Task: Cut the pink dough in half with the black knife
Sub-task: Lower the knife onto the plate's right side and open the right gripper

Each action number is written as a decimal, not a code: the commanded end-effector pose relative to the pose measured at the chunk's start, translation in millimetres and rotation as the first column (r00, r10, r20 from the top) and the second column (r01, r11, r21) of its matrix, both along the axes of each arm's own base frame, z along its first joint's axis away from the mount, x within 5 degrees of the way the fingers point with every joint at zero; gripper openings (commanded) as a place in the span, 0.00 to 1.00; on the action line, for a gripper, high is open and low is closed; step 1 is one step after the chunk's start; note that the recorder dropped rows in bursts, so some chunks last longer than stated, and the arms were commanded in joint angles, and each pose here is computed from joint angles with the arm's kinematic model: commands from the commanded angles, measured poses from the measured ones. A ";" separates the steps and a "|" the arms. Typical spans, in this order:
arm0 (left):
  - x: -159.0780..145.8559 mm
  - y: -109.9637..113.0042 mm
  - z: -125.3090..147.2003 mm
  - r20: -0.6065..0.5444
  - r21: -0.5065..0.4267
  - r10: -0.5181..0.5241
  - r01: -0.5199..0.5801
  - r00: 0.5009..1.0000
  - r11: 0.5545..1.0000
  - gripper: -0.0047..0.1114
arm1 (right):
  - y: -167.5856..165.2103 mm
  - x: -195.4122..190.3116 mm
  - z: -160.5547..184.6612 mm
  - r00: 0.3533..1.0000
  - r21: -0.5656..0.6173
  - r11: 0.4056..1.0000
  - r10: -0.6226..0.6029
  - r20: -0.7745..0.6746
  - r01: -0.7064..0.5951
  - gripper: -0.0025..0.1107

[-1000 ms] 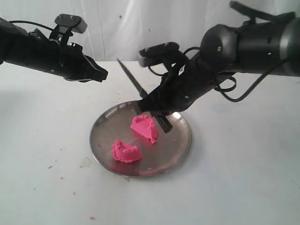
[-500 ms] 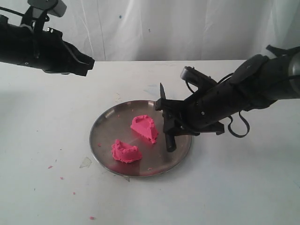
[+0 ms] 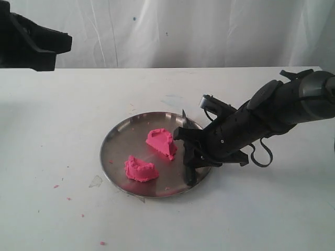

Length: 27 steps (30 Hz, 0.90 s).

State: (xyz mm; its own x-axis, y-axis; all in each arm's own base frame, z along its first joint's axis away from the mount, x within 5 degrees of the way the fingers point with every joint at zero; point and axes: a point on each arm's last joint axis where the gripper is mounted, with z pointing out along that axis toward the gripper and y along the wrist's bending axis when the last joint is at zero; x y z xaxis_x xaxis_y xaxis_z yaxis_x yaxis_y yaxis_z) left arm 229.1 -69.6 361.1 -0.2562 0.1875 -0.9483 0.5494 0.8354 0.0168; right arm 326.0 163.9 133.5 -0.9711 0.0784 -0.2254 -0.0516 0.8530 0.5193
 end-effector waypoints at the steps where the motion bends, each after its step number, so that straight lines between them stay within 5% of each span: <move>1: -19.2 3.5 -1.3 0.014 -0.029 0.017 -0.017 1.000 0.999 0.04 | -3.1 1.1 -2.2 1.000 -0.008 1.000 0.000 0.000 0.000 0.10; 6: -37.2 6.1 -6.0 0.026 -0.031 0.017 -0.016 1.000 0.999 0.04 | -3.7 2.3 0.0 1.000 -0.012 1.000 -0.004 0.020 0.004 0.29; 10: -50.5 8.0 -7.8 0.044 -0.034 0.017 -0.016 0.999 0.999 0.04 | -5.4 4.6 14.5 0.994 -0.023 1.000 0.011 0.106 -0.009 0.34; 22: -76.0 13.3 -24.9 0.044 -0.053 0.044 -0.042 0.998 0.998 0.04 | -14.7 -6.5 89.6 0.930 0.002 1.000 0.003 0.367 -0.004 0.34; 27: -85.3 14.6 -27.7 0.047 -0.073 0.050 -0.046 0.998 0.996 0.04 | -27.8 -30.0 127.1 0.864 0.011 1.000 -0.026 0.502 0.024 0.24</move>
